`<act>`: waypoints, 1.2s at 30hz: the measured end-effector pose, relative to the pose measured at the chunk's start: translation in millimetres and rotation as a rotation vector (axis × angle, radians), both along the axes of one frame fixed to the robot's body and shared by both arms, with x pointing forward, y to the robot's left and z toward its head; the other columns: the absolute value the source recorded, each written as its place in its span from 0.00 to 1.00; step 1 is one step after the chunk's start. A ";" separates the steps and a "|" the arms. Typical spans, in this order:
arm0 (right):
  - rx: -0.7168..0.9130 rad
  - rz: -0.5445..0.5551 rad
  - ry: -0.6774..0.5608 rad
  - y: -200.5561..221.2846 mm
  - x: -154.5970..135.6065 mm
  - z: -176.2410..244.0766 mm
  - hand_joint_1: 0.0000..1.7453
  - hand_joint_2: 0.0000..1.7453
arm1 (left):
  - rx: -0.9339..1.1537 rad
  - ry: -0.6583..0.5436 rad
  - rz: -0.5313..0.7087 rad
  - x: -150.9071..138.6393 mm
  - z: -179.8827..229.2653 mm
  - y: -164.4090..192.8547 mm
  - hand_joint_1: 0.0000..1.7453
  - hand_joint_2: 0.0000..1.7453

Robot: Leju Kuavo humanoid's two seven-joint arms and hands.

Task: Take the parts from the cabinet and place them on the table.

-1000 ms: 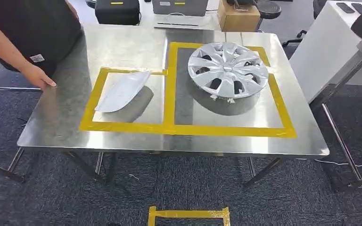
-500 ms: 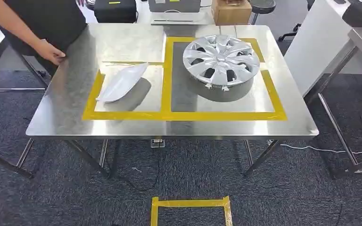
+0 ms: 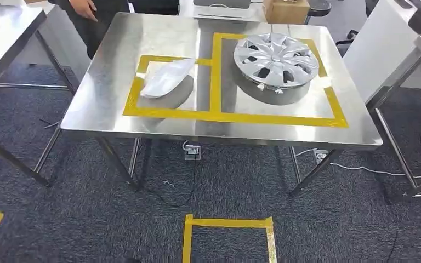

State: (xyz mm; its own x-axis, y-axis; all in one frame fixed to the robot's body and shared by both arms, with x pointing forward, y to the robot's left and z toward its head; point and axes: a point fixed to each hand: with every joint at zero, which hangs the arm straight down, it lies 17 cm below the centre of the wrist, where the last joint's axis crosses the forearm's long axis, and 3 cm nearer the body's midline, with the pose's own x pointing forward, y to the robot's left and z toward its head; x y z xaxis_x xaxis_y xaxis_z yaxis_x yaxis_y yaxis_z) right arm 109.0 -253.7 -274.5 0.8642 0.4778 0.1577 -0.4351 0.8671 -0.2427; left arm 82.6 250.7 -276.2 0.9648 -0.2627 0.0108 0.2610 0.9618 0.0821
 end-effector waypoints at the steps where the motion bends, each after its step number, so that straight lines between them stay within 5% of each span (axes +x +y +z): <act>1: 0.018 -0.004 0.007 3.3 -0.1 0.0 0.00 0.00 | 0.000 0.002 0.000 -0.8 -0.1 0.3 0.00 0.00; 36: 0.101 0.000 0.040 20.7 -5.6 0.1 0.00 0.00 | 0.018 0.006 -0.005 -1.0 -0.8 17.8 0.00 0.00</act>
State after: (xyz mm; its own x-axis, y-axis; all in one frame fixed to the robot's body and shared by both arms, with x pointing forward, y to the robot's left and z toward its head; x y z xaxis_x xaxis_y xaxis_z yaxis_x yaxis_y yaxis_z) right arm 103.3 -232.9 -274.4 0.8708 0.4612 0.1703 -0.4426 0.8862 -0.1368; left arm 81.6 268.4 -277.0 0.9634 -0.2680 0.0007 0.2667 0.9588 0.0976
